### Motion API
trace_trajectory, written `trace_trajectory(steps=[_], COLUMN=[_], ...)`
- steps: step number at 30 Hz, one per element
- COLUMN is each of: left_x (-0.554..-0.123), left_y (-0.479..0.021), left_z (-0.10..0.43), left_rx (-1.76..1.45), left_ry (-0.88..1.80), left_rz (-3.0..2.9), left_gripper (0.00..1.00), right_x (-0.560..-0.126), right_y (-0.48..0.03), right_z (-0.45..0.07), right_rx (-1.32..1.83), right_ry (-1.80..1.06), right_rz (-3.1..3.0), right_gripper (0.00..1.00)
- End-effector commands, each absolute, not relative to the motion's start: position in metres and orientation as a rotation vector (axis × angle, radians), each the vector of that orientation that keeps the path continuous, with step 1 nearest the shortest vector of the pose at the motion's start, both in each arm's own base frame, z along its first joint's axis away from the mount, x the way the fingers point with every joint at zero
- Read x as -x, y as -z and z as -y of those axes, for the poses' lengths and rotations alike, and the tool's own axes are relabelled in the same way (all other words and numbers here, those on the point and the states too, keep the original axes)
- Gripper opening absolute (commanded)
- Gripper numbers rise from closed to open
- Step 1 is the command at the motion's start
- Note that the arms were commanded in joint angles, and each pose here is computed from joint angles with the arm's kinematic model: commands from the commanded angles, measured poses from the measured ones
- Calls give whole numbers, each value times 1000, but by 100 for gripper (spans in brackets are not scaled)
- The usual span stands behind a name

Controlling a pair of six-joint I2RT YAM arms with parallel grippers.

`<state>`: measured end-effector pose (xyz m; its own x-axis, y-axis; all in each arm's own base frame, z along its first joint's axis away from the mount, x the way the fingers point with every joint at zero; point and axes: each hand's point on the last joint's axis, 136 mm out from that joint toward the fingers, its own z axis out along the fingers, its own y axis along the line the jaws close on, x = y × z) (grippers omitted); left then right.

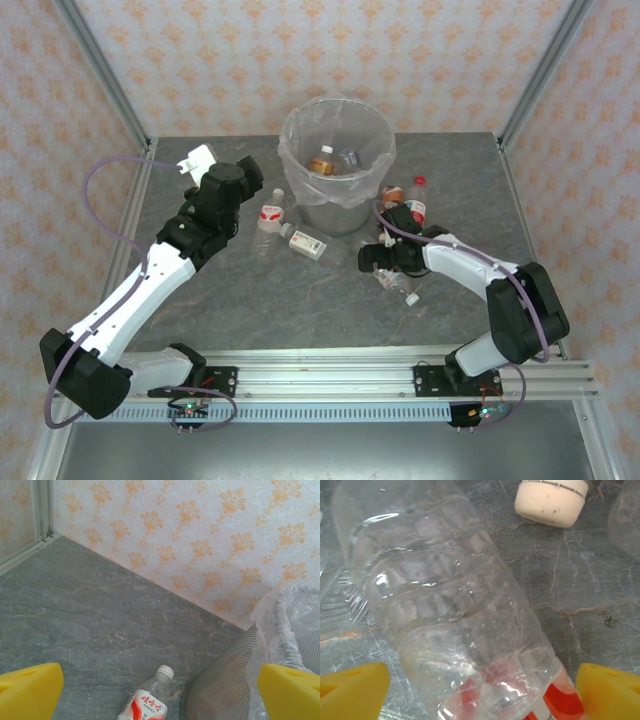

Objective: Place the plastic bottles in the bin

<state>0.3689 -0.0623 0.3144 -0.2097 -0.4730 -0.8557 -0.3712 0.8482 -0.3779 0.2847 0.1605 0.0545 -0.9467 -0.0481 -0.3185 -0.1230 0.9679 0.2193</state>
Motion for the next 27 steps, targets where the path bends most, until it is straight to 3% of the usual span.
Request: trace_trajectory(steps=[1,9,27], left_x=[-366,-365,-366], left_y=[-307,-304,-296], left_z=[54,52,48], left_rx=[670,671,675], left_ry=[65,47,8], left_rz=[-1836,-1841,-1859], left_gripper=[100,100,100], right_x=[-285,-286,-296], right_y=[-50,-44,-15], right_z=[-161,-150,-141], right_rx=[95,29,-82], right_ry=[-282,-79,92], right_rz=[-2819,-2802,-2808], right_gripper=[95,95,84])
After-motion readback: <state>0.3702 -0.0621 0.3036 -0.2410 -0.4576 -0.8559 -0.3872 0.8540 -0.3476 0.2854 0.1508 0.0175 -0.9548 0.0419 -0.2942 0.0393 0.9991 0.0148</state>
